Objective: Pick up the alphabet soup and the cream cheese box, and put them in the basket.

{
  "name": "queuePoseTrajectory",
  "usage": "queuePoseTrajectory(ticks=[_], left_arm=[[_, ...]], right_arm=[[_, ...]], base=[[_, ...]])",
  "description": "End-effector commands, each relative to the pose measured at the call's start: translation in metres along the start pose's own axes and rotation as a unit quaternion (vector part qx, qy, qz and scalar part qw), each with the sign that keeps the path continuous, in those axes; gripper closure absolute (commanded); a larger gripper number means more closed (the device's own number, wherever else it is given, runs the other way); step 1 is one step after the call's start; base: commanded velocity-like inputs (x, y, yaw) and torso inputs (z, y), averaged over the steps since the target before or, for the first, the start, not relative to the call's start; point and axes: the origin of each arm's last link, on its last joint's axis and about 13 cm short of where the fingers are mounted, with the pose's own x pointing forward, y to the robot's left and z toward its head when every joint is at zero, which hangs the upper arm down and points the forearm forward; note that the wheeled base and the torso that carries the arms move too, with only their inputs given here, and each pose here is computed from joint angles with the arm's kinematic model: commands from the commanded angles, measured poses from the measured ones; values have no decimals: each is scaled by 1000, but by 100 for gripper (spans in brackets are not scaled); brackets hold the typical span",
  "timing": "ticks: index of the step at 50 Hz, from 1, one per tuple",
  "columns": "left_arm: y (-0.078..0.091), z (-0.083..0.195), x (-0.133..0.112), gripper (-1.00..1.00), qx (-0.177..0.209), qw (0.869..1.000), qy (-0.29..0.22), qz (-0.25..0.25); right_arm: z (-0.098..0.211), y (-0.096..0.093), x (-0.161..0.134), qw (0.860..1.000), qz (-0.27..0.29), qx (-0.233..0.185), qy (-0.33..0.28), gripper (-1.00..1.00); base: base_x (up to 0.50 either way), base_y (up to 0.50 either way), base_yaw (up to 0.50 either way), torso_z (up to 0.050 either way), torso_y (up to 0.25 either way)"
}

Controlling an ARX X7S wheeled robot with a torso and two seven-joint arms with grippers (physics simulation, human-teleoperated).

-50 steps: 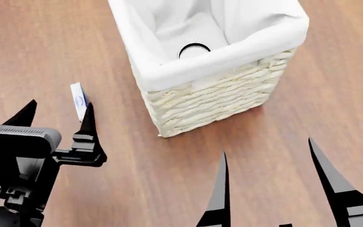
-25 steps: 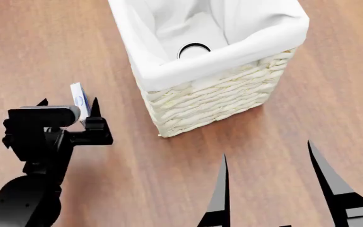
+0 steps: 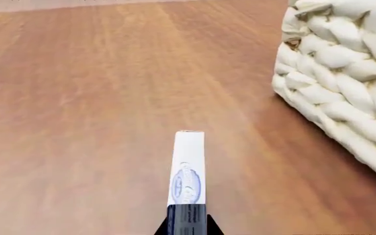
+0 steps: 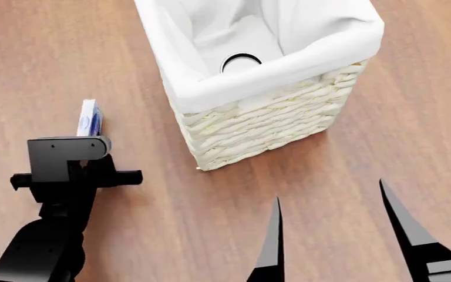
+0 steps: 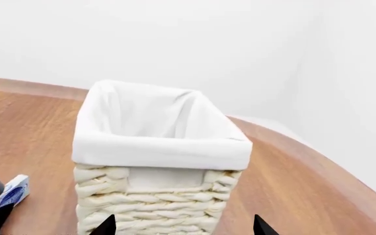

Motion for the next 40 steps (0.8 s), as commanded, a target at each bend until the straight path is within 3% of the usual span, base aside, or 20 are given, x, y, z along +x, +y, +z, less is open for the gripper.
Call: queuePoseTrajectory(ticks=[1,8,13,14,17,18,21,28,31,35,40], left_arm=[[2,-6,-2,100,-5,1000,12,1],[4,-4,-1,100,-4,1000,7,4],[6,19,8,100,-10,999,-36,-3],[12,15,1,100,-11,1000,-8,7],[7,67,-5,100,-2,995,-95,-9],[7,67,-5,100,-2,995,-95,-9],[7,116,-23,100,2,987,-158,-32],[7,164,-52,100,-2,971,-233,-61],[8,178,-54,100,2,967,-247,-61],[11,196,-40,100,-15,967,-250,-58],[8,217,-21,100,-2,964,-258,-64]], right_arm=[[-1,1,1,1000,2,2,4,-100],[-1,2,1,1000,3,4,6,-100],[-3,2,1,1000,3,7,6,-100],[-6,3,0,1000,4,9,7,-100],[-7,4,0,1000,7,11,8,-100],[-7,4,0,1000,7,11,8,-100],[-4,3,2,1000,7,12,9,-100],[-8,5,2,1000,9,14,7,-100],[-5,4,3,1000,11,14,7,-100],[-4,5,2,1000,13,16,6,-100],[-2,5,2,1000,13,13,5,-100]], base=[[0,0,0,0,0],[0,0,0,0,0],[0,0,0,0,0],[0,0,0,0,0],[0,0,0,0,0],[0,0,0,0,0],[0,0,0,0,0],[0,0,0,0,0],[0,0,0,0,0],[0,0,0,0,2],[0,0,0,0,0]])
